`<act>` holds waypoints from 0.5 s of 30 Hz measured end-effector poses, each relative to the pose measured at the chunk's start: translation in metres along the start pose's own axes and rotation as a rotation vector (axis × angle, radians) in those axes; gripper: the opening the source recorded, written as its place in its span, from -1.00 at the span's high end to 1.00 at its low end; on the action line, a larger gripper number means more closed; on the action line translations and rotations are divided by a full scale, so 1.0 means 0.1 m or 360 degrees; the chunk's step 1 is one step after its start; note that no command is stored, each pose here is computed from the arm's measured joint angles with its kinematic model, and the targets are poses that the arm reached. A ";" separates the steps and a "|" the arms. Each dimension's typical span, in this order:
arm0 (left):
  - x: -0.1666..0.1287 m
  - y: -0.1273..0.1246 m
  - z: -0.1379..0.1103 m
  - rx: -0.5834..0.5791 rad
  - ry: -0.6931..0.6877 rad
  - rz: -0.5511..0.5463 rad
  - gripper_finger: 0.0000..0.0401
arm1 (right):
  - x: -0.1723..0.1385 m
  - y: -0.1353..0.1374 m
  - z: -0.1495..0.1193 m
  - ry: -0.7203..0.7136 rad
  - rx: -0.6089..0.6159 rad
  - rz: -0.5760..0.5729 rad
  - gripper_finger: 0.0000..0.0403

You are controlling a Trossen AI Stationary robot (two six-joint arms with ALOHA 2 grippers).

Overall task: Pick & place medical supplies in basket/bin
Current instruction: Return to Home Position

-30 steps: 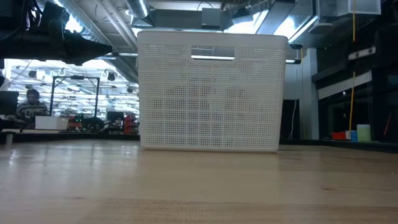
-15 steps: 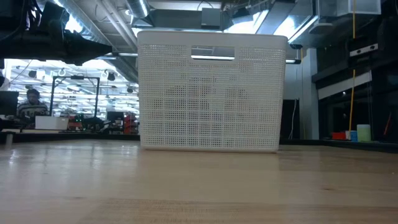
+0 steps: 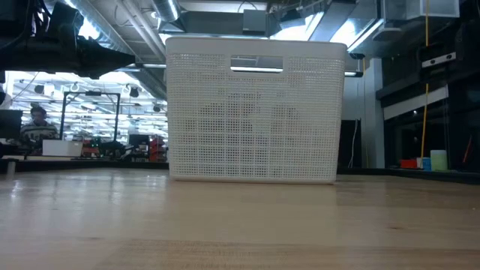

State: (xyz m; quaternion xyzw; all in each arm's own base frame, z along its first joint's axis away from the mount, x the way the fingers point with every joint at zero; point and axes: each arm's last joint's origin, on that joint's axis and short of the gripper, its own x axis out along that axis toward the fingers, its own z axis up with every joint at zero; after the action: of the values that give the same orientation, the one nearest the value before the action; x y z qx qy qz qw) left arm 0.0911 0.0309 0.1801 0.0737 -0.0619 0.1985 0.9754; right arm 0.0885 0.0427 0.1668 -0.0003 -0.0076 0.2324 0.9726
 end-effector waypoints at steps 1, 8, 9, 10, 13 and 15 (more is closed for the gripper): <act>0.00 0.00 0.00 0.0000 0.0000 0.0000 0.94 | 0.00 0.00 0.00 0.0000 -0.0001 0.0000 0.89; 0.00 0.00 0.00 0.0000 0.0000 0.0000 0.97 | 0.00 0.00 0.00 -0.0001 -0.0002 0.0000 0.89; 0.00 0.00 0.00 0.0000 0.0000 0.0000 0.97 | 0.00 0.00 0.00 -0.0001 -0.0001 0.0000 0.89; 0.00 0.00 0.00 0.0001 0.0000 0.0000 0.97 | 0.00 0.00 0.00 -0.0001 0.0000 0.0000 0.89; 0.00 0.00 0.00 0.0000 0.0000 0.0000 0.95 | 0.00 0.00 0.00 -0.0001 -0.0002 0.0000 0.89; 0.00 0.00 0.00 0.0001 0.0000 0.0000 0.94 | 0.00 0.00 0.00 -0.0001 0.0000 0.0000 0.89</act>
State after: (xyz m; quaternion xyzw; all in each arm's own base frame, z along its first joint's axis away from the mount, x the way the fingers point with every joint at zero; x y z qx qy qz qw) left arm 0.0911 0.0309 0.1801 0.0741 -0.0619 0.1984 0.9754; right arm 0.0885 0.0427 0.1669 -0.0002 -0.0078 0.2324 0.9726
